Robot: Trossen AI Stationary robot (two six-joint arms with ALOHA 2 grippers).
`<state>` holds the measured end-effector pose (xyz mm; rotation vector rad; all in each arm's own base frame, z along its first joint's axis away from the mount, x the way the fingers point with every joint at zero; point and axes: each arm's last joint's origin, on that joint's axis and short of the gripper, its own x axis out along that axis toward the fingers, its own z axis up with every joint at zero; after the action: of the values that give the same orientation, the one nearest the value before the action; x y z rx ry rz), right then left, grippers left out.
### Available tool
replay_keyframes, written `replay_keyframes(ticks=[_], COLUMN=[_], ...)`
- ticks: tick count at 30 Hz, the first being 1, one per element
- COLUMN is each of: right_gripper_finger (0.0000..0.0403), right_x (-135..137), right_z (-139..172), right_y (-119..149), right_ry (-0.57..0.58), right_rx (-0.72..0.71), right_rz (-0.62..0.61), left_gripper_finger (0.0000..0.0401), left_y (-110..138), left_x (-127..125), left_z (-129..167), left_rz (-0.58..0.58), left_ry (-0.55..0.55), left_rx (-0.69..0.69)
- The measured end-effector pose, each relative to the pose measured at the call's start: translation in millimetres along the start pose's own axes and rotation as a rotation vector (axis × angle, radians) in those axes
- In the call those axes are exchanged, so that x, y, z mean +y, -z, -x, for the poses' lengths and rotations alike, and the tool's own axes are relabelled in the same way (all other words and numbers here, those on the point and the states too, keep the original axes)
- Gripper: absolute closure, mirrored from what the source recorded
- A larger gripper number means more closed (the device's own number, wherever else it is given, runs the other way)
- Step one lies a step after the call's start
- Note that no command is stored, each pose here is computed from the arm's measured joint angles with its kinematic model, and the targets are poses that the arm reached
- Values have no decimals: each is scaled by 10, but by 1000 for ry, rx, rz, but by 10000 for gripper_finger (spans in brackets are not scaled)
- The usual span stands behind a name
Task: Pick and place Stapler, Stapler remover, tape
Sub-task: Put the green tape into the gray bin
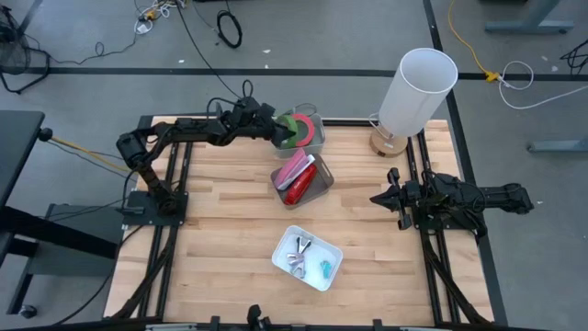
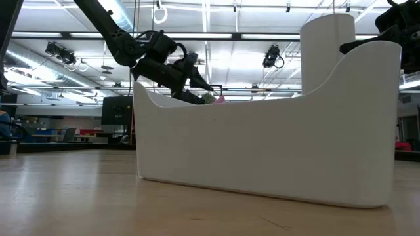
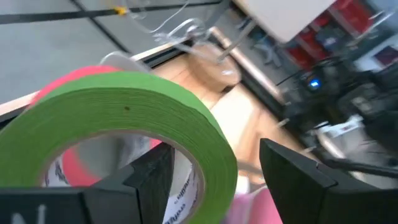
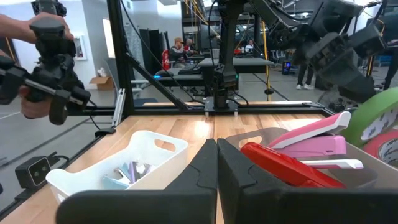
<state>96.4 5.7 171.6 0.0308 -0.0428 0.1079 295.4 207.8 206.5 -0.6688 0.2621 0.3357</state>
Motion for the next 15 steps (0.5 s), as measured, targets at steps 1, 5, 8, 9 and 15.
replay_keyframes(ticks=[1, 5, 8, 9, 15], right_gripper_finger=[401, 401, 401, 401, 401], right_x=[0, 0, 0, 0, 0], right_z=[0, 0, 0, 0, 0], right_y=[0, 0, 0, 0, 0], right_ry=[0, 0, 0, 0, 0], right_rx=[0, 0, 0, 0, 0], right_rz=[0, 0, 0, 0, 0], left_gripper_finger=[162, 164, 168, 168, 169], left_y=[-15, -31, -26, -20, 51], left_x=[-12, -33, -33, -30, 7], left_z=[1, 6, 6, 7, 9], left_rz=[1, 33, 35, 37, 59], left_ry=[18, 55, 58, 55, 16], left_rx=[-9, -11, -3, 3, 72])
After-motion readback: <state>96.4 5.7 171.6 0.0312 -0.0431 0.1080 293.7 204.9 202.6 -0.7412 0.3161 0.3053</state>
